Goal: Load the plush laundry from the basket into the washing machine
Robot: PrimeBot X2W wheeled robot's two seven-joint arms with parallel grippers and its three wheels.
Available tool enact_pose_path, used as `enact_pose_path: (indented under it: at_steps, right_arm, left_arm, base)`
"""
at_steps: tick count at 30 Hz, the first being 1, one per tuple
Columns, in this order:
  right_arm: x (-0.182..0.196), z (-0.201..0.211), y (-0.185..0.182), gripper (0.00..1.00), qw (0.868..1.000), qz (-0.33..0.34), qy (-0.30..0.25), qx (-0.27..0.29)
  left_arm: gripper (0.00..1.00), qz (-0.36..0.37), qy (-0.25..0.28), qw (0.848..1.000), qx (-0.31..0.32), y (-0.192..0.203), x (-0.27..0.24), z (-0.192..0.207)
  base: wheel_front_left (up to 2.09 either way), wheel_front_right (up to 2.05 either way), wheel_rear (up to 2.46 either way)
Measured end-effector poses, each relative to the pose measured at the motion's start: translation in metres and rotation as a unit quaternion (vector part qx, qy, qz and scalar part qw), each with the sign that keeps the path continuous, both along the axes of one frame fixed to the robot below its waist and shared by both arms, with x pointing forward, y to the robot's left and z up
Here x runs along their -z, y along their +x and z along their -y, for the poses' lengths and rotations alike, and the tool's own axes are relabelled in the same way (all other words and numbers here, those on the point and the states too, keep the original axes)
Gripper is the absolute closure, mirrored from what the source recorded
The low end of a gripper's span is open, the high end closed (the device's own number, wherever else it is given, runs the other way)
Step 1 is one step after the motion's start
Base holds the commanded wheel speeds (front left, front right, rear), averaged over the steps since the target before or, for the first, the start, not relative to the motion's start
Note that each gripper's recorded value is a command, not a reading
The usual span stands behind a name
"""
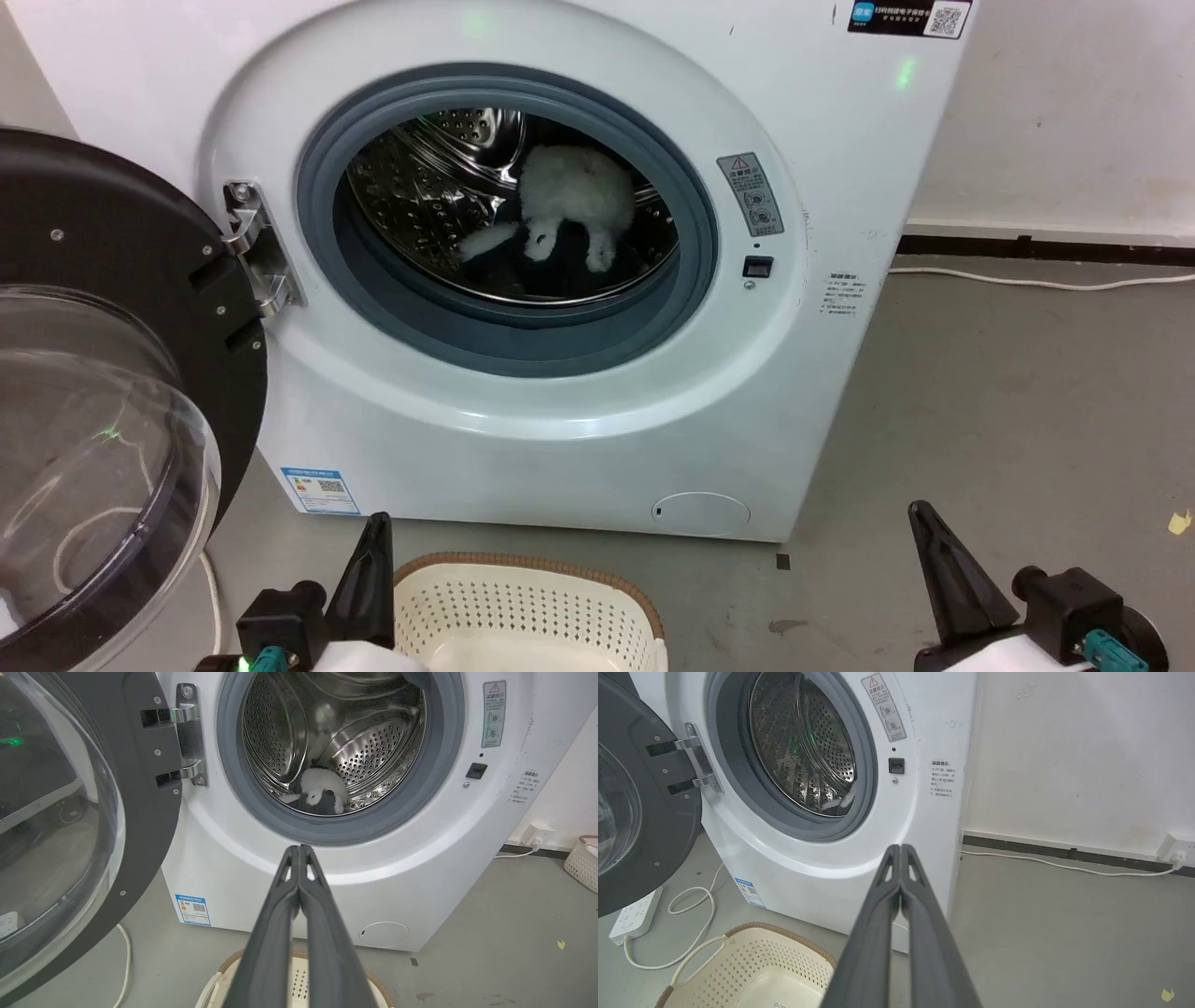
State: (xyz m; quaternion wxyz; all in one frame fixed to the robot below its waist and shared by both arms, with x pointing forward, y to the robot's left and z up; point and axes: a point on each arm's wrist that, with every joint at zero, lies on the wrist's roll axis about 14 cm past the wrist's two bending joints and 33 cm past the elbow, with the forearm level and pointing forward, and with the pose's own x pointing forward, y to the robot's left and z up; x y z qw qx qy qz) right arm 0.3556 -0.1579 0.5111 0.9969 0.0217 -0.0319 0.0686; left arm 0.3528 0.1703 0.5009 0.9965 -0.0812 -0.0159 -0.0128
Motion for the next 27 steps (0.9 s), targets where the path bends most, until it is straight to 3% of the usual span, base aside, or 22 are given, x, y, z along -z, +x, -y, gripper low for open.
enact_pose_path:
  at_steps: [27]
  right_arm:
    - [-0.0006,0.0004,0.0024,1.00,1.000,-0.013,-0.012,0.000]
  left_arm:
    - [1.00,-0.007,0.027,1.000,0.000,0.0041,-0.0050,-0.0013]
  base:
    - [0.00,0.00,0.00]
